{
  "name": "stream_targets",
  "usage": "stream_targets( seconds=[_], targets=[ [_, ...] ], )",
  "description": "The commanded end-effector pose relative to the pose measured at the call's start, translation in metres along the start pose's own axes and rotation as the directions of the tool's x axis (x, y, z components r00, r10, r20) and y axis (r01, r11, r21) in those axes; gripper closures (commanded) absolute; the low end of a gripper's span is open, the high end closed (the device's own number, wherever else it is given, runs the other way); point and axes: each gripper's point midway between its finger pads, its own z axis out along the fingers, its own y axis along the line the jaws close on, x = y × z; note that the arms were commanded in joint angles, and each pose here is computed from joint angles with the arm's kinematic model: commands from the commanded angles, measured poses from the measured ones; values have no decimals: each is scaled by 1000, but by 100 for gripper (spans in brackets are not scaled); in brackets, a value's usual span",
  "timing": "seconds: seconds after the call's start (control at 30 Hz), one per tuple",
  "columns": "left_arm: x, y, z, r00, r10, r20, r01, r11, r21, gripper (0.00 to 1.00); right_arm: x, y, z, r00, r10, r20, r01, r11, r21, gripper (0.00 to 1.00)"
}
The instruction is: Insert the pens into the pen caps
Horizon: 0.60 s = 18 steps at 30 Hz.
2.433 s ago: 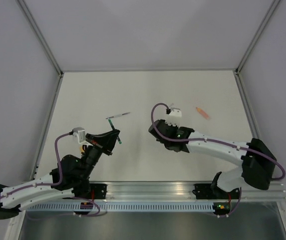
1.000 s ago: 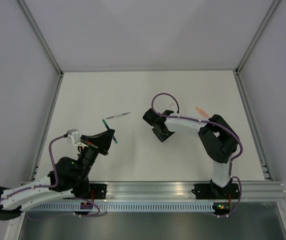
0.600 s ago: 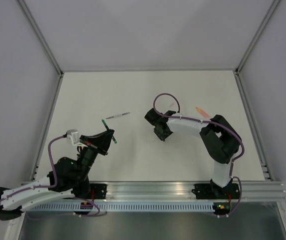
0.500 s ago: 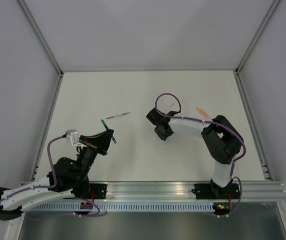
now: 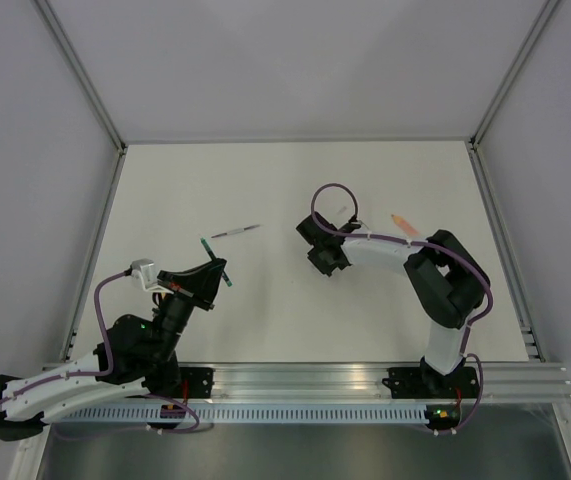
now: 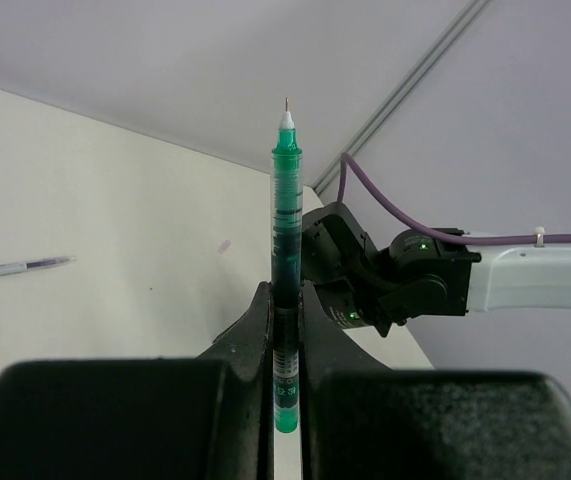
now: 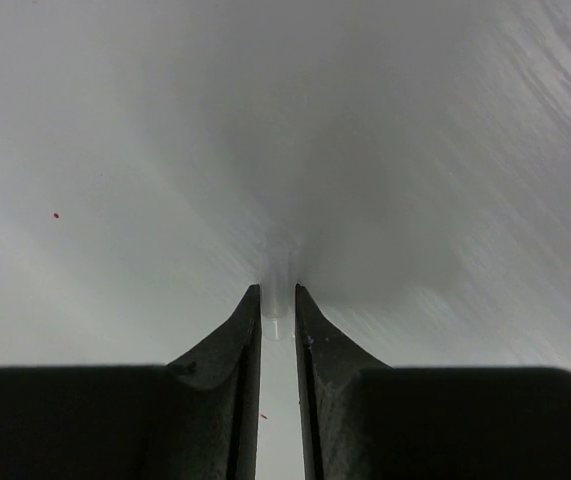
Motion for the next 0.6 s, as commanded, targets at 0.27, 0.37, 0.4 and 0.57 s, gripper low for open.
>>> stream_targets(
  seconds=[0.27, 0.37, 0.4, 0.57],
  targets=[
    [4, 1, 2, 1000, -6, -6, 6, 1000, -18, 98, -5, -41, 10, 962, -268, 46, 269, 963, -20, 100],
    [6, 0, 3, 1000, 5, -14, -5, 1000, -17, 98, -11, -41, 2, 943, -326, 58, 328, 944, -31, 100],
    [7, 0, 4, 1000, 7, -17, -7, 1000, -16, 98, -13, -39, -2, 940, -335, 64, 337, 940, -41, 100],
    [16, -4, 8, 998, 47, -50, -47, 999, -14, 98, -9, -35, -12, 907, -419, 55, 422, 899, -113, 100]
  ],
)
